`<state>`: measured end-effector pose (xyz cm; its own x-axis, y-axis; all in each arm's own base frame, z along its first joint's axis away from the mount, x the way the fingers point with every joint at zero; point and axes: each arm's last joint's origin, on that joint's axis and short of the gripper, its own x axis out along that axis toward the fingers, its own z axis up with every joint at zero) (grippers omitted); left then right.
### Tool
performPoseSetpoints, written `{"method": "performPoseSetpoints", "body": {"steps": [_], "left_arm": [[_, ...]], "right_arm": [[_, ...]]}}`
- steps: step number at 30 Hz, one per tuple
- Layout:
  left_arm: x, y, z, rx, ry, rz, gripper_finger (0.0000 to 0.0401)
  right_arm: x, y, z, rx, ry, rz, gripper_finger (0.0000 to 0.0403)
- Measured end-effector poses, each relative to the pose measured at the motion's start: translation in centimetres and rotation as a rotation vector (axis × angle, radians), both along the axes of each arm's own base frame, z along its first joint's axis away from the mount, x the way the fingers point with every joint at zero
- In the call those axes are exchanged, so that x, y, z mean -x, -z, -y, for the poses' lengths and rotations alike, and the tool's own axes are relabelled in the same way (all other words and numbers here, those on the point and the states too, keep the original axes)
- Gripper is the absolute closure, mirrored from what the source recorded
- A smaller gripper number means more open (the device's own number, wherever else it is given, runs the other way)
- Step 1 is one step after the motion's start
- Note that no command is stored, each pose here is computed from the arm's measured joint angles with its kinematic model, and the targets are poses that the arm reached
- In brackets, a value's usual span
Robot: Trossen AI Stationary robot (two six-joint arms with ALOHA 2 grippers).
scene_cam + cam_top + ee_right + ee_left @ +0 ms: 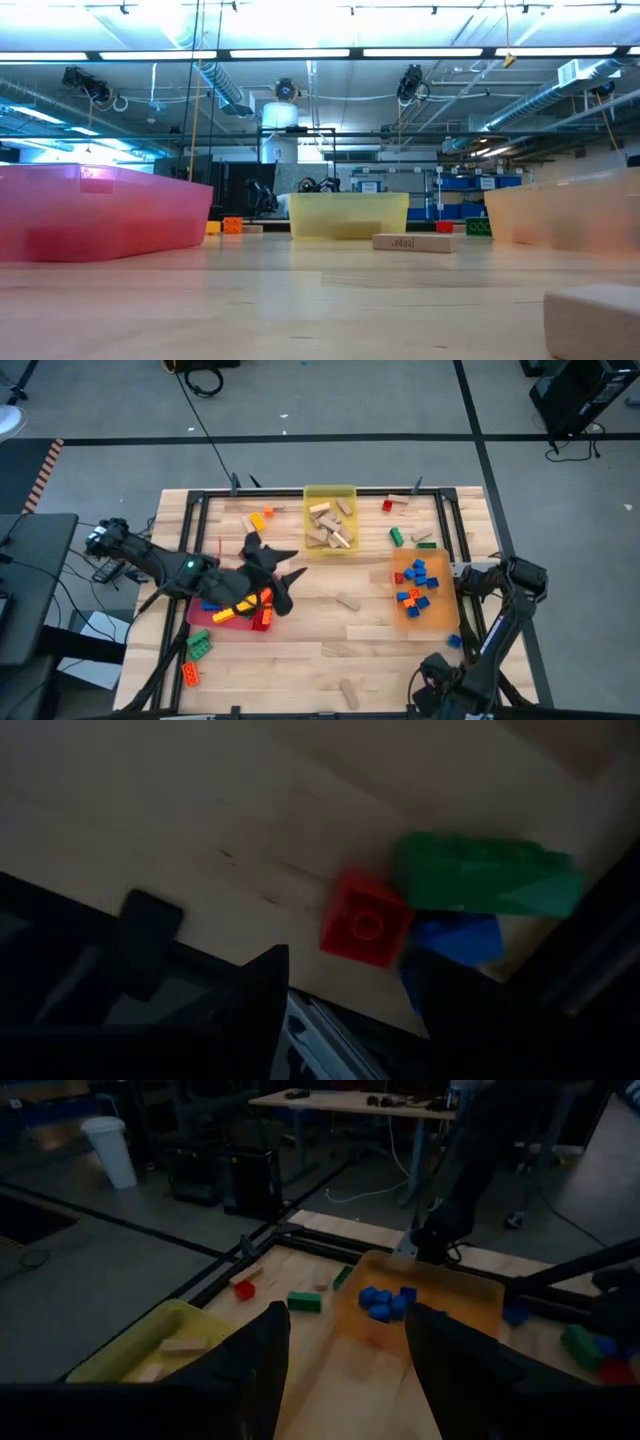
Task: Sort blocks by size
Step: Put the 1 stud red game piece into the orange bin
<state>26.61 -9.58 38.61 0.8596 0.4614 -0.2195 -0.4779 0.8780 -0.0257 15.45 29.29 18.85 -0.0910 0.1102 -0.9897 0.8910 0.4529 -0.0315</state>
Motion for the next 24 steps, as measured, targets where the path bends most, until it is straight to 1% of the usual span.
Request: {"method": "performPoseSetpoints", "body": {"steps": [6,12,17,22,24], "left_arm": [[0.1,0.4,1.8,-0.008,-0.005,0.011,0.0192],[-0.7,1.7,3.1,0.008,-0.007,-0.003,0.0192],[-1.5,2.7,3.7,-0.002,-0.001,-0.024,0.0192],[-1.9,3.0,4.0,0.002,-0.001,-0.018,0.0192],[-1.9,3.0,4.0,0.003,0.000,-0.016,0.0192]], "right_arm": [[0.2,1.1,-1.0,-0.018,-0.020,0.009,0.0180],[0.3,2.0,-1.2,0.014,-0.033,0.000,0.0178],[0.3,2.6,-1.3,0.019,-0.033,-0.022,0.0181],[0.5,2.6,-1.2,0.037,-0.011,-0.040,0.0180],[0.4,2.6,-1.1,0.048,-0.008,-0.027,0.0179]]}}
